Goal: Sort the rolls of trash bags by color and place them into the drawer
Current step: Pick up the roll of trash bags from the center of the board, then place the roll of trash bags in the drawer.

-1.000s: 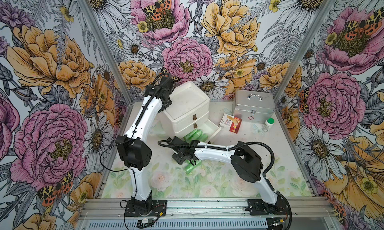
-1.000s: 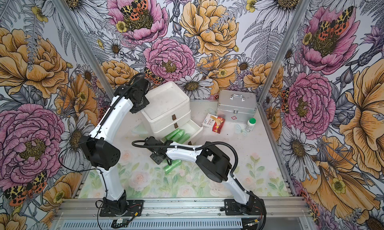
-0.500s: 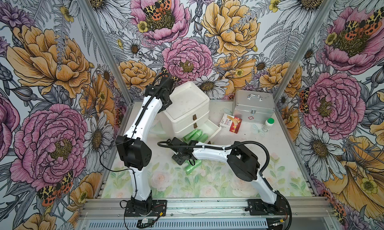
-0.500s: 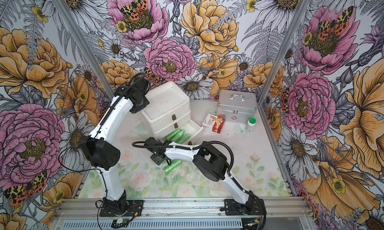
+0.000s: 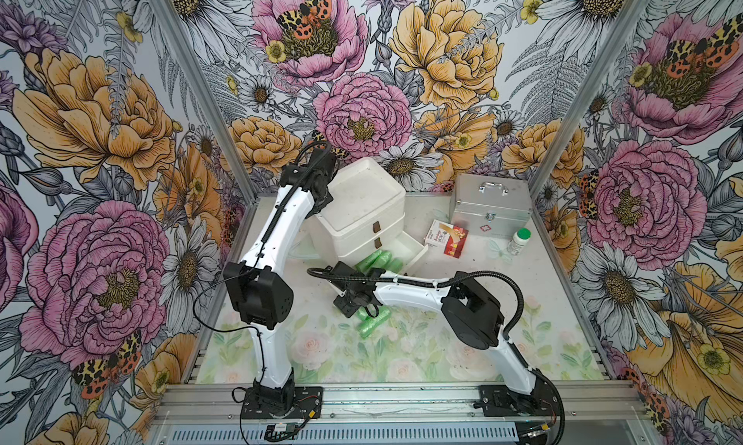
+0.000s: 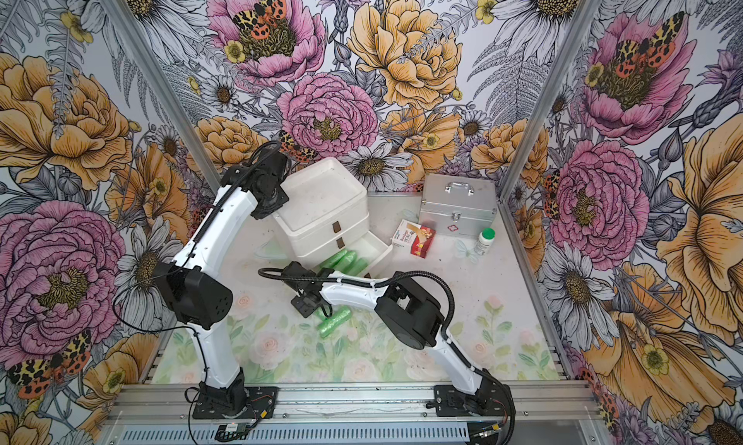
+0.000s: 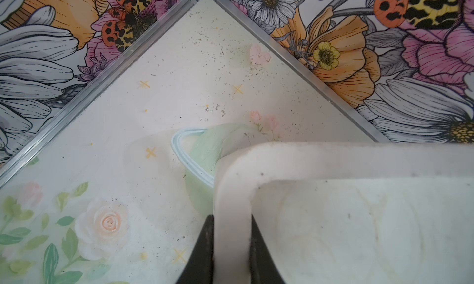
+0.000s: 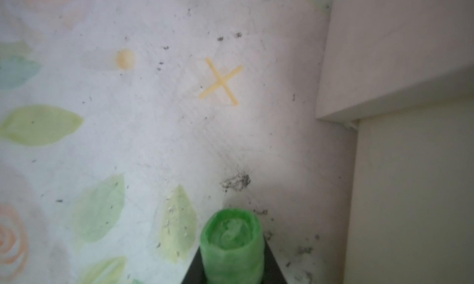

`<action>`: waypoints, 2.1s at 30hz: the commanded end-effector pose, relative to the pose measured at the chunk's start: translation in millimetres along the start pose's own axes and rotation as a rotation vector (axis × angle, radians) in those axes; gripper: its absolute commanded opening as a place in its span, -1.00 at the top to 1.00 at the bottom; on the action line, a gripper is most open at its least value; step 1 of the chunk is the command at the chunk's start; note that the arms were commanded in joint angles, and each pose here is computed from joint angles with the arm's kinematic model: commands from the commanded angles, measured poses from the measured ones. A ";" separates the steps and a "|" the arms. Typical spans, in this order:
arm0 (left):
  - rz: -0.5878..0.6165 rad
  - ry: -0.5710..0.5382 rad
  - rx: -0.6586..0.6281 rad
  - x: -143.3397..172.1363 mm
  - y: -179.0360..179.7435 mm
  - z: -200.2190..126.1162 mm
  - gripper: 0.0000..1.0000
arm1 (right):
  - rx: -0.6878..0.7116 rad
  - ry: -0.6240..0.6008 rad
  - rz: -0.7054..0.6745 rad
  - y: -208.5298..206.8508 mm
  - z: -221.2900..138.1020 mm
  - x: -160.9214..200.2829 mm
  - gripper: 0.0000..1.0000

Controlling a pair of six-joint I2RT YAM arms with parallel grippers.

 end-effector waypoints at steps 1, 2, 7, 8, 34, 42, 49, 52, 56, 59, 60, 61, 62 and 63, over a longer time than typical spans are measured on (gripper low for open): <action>0.080 0.321 0.017 65.0 -12.4 26.2 1.00 | -0.087 -0.075 0.050 13.8 -59.1 -21.9 0.63; 0.081 0.322 0.016 65.3 -12.0 26.3 1.00 | -0.103 -0.097 0.066 13.7 -71.2 -27.4 0.62; 0.081 0.322 0.019 65.2 -11.9 25.6 1.00 | -0.158 -0.180 0.151 3.7 -122.3 -44.0 0.63; 0.080 0.322 0.018 65.0 -11.5 25.7 1.00 | -0.161 -0.190 0.180 -2.8 -129.8 -46.0 0.63; 0.073 0.318 0.028 63.0 -8.6 21.9 1.00 | -0.109 -0.407 1.266 -194.7 -131.9 -51.0 0.66; 0.073 0.326 0.021 63.3 -8.5 27.0 1.00 | -0.131 -0.372 1.352 -192.9 -108.7 -51.0 0.55; 0.077 0.337 0.018 66.4 -11.1 32.7 1.00 | -0.144 -0.337 1.342 -182.1 -95.1 -47.4 0.18; 0.078 0.341 0.018 67.3 -12.2 34.3 1.00 | -0.148 -0.313 1.339 -179.2 -89.3 -44.5 -0.14; 0.081 0.340 0.019 67.7 -12.9 34.8 1.00 | -0.165 -0.285 1.320 -174.4 -86.6 -42.3 -0.32; 0.080 0.340 0.019 67.3 -12.4 34.6 1.00 | -0.149 -0.320 1.266 -174.1 -97.6 -42.3 -0.32; 0.082 0.341 0.018 67.6 -12.5 34.8 1.00 | -0.149 -0.333 1.231 -172.6 -103.7 -43.6 -0.31; 0.081 0.339 0.019 67.2 -12.1 34.5 1.00 | -0.149 -0.348 1.186 -170.5 -110.4 -45.4 -0.30; 0.081 0.340 0.018 67.1 -11.8 34.7 1.00 | -0.148 -0.360 1.145 -168.5 -116.1 -46.2 -0.29; 0.081 0.339 0.020 67.2 -12.0 34.0 1.00 | -0.149 -0.370 1.099 -165.5 -122.0 -46.0 -0.29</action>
Point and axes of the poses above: each gripper's point midway between its finger pads, its own z axis out along the fingers, its own y axis along the line the jaws close on, x = y × z, the point moved 4 cm from there along -z, back along the fingers, and after that the axes turned 12 degrees about z, right-handed, at the moved point
